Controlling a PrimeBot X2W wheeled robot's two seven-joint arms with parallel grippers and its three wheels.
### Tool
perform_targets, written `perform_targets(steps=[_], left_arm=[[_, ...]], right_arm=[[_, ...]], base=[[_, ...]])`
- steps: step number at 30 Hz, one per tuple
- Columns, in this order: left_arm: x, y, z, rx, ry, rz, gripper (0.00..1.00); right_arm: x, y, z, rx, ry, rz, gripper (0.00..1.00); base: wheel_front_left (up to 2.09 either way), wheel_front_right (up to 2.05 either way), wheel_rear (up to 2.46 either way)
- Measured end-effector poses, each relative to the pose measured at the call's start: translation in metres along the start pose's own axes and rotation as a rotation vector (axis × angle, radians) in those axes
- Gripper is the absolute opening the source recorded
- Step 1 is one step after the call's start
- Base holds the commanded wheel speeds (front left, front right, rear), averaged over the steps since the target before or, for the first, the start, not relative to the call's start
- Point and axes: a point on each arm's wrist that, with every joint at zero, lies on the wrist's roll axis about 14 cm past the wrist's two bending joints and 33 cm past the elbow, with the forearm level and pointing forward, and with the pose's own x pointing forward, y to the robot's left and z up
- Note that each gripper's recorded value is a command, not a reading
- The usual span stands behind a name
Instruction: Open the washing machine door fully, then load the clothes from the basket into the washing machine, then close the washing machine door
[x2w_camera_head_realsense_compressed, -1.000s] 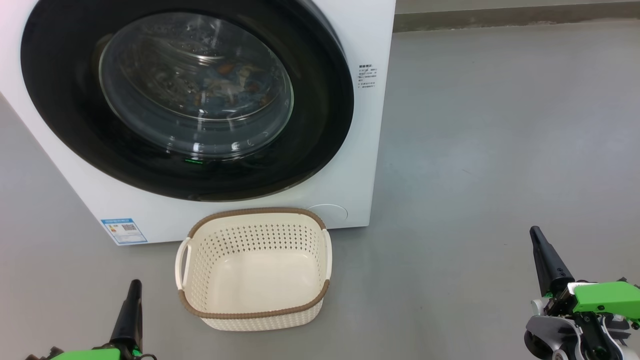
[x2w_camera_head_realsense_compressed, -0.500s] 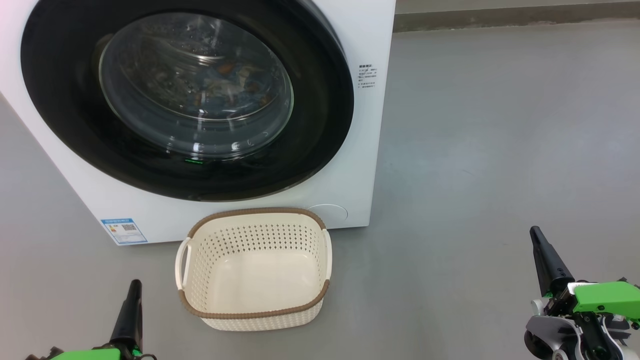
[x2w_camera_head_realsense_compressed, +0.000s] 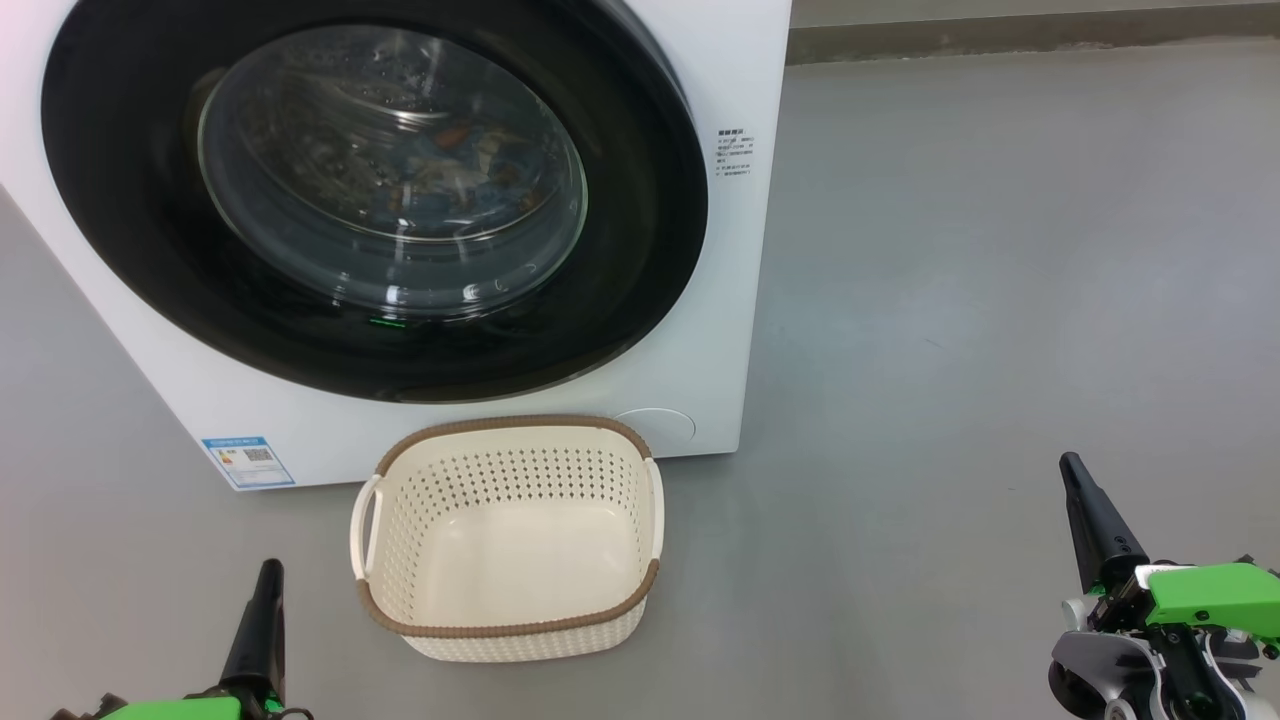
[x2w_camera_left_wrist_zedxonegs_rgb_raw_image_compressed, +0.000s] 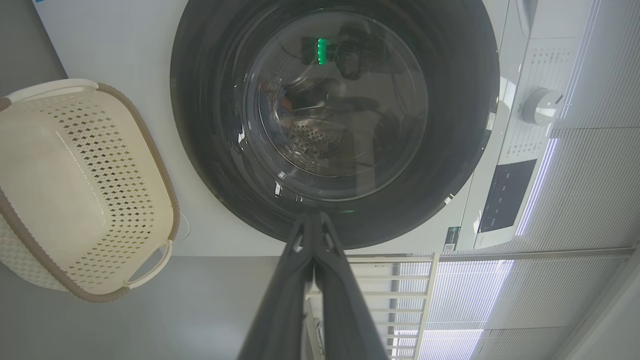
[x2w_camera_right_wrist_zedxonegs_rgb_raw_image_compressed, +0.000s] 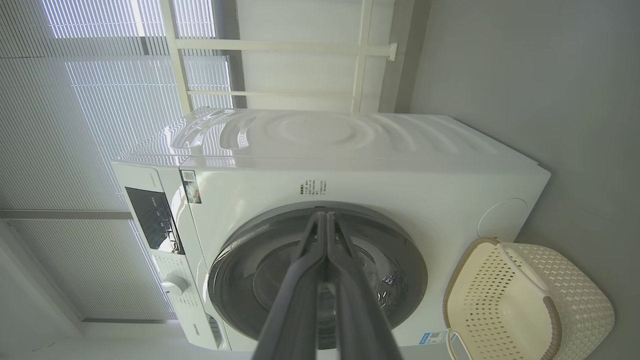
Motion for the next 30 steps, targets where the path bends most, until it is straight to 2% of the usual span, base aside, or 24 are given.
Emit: perform_targets(steps=[30], left_arm=[[0.0001, -0.0001, -0.0001, 0.000, 0.000, 0.000, 0.00]], right_arm=[[-0.0001, -0.0001, 0.0001, 0.000, 0.000, 0.000, 0.00]], base=[[0.00, 0.00, 0.00]])
